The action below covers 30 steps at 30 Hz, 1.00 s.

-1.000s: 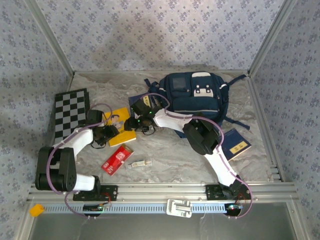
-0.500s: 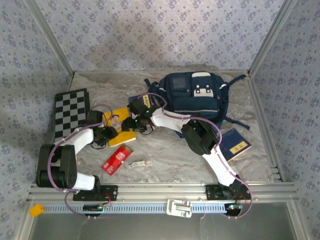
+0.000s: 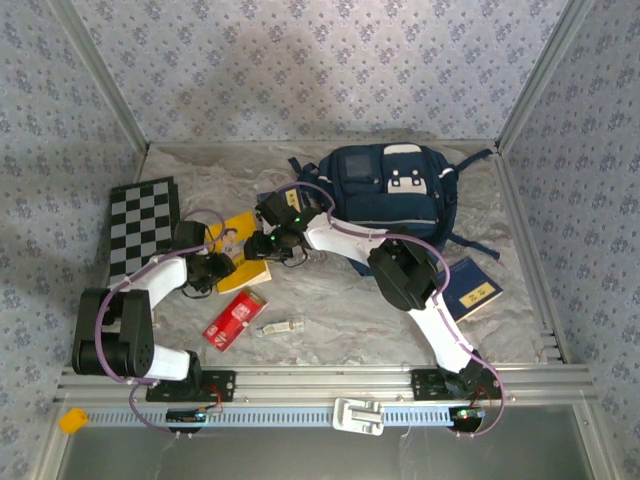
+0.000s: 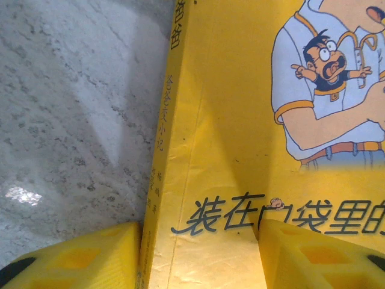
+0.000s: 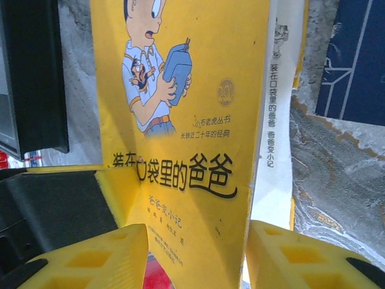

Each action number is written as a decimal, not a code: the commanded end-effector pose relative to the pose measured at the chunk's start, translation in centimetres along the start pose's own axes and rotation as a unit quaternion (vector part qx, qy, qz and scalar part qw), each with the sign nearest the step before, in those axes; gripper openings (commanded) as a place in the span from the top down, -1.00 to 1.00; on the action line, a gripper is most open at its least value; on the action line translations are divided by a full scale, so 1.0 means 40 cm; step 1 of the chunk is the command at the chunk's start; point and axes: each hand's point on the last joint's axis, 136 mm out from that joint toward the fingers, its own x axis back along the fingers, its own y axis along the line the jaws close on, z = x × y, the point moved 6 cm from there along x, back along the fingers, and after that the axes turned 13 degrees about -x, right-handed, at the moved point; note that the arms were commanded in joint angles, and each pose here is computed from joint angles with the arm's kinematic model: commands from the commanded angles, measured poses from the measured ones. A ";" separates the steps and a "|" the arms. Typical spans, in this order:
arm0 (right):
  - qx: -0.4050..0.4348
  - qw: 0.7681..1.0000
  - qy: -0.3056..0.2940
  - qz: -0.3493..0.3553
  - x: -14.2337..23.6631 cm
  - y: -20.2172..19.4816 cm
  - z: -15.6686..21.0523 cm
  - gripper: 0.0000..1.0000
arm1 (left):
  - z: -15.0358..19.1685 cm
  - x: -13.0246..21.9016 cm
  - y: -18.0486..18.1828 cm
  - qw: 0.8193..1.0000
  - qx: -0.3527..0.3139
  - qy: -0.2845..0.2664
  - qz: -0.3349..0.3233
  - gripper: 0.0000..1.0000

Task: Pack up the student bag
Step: Pick up the book from the middle-left of the table.

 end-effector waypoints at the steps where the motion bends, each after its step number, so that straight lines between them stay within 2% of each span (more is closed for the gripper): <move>1: 0.026 0.999 0.008 -0.047 0.055 0.077 0.015 0.10 | 0.004 -0.002 0.004 1.000 -0.003 0.001 0.003 -0.07; 7: 0.025 0.999 0.012 -0.037 0.041 0.058 0.019 0.21 | 0.003 -0.001 0.001 1.000 -0.001 0.001 0.007 -0.06; 19: 0.029 0.998 0.005 -0.049 0.048 0.073 0.011 0.80 | -0.022 0.025 -0.007 1.000 -0.011 -0.012 0.002 -0.08; 24: 0.043 0.995 -0.022 -0.084 0.107 0.127 -0.004 0.96 | -0.059 0.086 0.004 0.999 0.000 -0.038 0.002 -0.14; 30: 0.059 0.987 -0.056 -0.136 0.221 0.192 -0.019 1.00 | -0.102 0.220 0.010 0.994 0.026 -0.103 0.036 -0.29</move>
